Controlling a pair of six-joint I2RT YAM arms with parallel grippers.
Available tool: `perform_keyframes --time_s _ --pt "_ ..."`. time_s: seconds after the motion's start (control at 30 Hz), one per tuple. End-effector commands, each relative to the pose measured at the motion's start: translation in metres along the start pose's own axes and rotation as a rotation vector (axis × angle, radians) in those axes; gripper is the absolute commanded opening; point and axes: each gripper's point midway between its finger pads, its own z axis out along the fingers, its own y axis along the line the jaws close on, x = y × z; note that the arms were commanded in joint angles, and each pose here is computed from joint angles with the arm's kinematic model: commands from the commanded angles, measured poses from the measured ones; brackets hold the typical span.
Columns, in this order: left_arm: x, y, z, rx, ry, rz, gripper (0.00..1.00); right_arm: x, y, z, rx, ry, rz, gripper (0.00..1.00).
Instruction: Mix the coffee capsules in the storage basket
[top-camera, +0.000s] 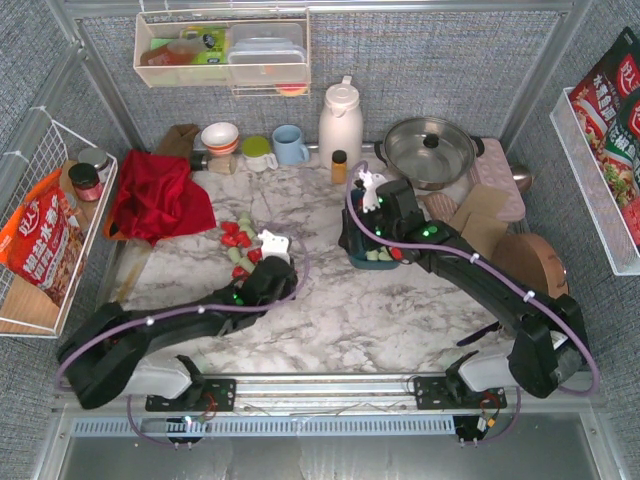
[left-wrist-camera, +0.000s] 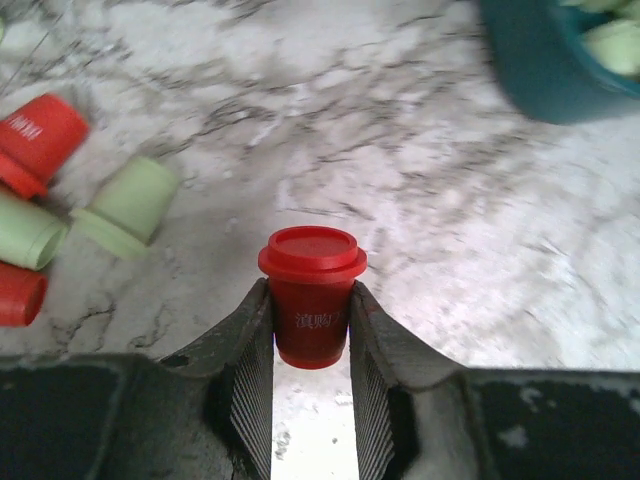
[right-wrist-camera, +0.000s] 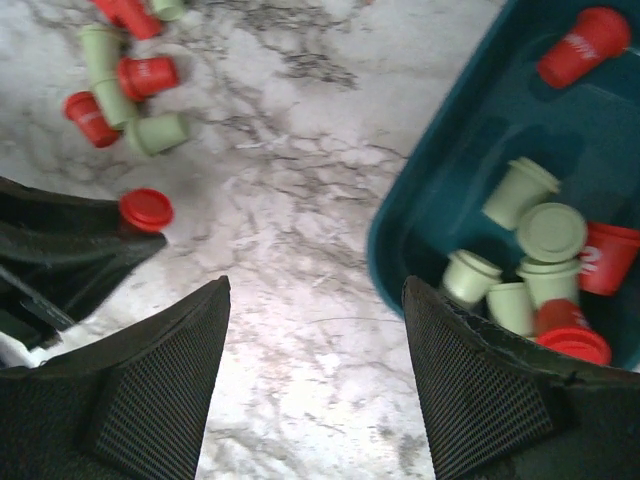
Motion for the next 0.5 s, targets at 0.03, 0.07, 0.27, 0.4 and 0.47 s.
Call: perform_keyframes --time_s 0.03,0.07,0.27,0.4,0.47 --pt "-0.048 -0.052 -0.034 0.272 -0.313 0.12 0.25 -0.012 0.049 -0.009 -0.195 -0.03 0.071 0.74" --pt "-0.052 -0.056 -0.04 0.295 -0.355 0.141 0.25 -0.012 0.056 -0.011 -0.219 -0.032 0.071 0.74" --pt "-0.062 -0.076 -0.061 0.394 -0.498 0.248 0.24 -0.005 0.093 -0.016 -0.335 -0.017 0.072 0.73" --pt "-0.066 -0.082 -0.066 0.409 -0.541 0.266 0.24 0.003 0.107 -0.016 -0.382 0.001 0.081 0.73" --pt "-0.068 -0.085 -0.07 0.418 -0.56 0.273 0.23 0.008 0.11 -0.014 -0.387 0.015 0.079 0.73"
